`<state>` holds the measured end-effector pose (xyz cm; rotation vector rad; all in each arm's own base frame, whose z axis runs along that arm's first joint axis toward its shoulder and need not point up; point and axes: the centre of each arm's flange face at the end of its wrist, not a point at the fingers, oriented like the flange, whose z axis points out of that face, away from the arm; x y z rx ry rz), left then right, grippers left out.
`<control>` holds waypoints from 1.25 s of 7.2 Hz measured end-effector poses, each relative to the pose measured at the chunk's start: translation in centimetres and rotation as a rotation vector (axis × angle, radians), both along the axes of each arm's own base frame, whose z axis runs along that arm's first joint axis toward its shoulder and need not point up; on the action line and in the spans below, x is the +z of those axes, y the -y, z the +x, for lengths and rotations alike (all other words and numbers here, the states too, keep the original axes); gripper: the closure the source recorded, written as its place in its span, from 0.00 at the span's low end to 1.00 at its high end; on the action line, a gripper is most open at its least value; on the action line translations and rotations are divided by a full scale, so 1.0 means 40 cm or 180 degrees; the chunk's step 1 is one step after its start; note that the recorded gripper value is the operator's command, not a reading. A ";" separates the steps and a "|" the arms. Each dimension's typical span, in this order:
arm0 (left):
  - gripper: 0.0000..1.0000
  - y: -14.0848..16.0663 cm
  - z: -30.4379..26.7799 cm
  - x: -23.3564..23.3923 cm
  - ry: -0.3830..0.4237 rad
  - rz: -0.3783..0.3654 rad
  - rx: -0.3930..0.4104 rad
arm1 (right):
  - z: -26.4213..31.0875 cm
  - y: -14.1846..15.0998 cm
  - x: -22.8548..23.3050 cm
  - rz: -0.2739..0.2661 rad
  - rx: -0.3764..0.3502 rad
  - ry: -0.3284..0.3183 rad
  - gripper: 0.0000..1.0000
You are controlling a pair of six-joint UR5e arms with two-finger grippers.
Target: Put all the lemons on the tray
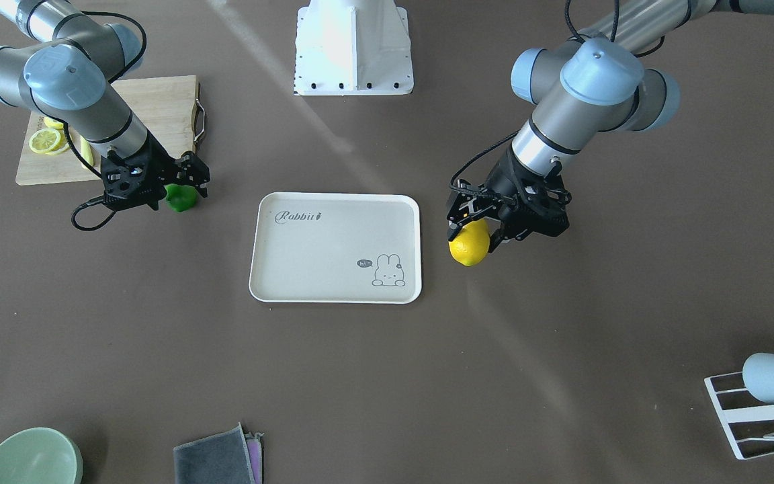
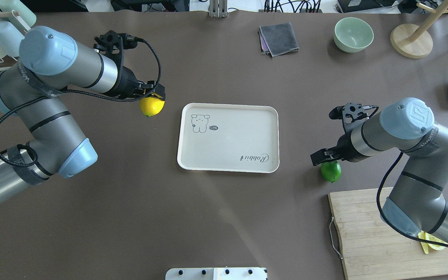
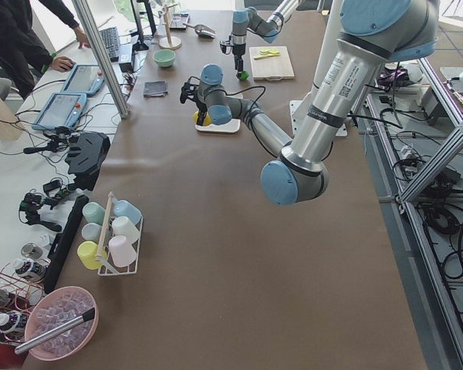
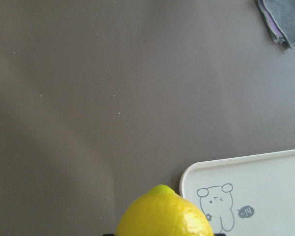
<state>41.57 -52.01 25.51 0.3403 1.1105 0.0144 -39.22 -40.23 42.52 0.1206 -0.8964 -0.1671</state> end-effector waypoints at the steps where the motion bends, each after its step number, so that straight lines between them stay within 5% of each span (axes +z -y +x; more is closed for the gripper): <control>1: 1.00 -0.005 0.015 -0.010 0.0003 -0.0001 0.0000 | -0.005 -0.010 0.011 -0.0014 -0.0018 -0.0030 0.04; 2: 1.00 -0.009 0.029 -0.016 -0.0001 -0.0012 0.0010 | -0.006 -0.017 0.022 -0.0034 -0.0029 -0.0061 0.37; 3: 1.00 -0.016 0.049 -0.022 -0.0005 -0.0031 0.0018 | -0.005 -0.022 0.034 -0.0053 -0.0036 -0.0091 0.85; 4: 1.00 -0.033 0.078 -0.025 0.0006 -0.0028 0.0012 | -0.002 -0.026 0.046 -0.0071 -0.0038 -0.0117 1.00; 9: 1.00 -0.125 0.237 -0.032 0.0073 -0.0077 -0.0078 | 0.032 -0.025 0.003 -0.0098 -0.0078 0.0027 1.00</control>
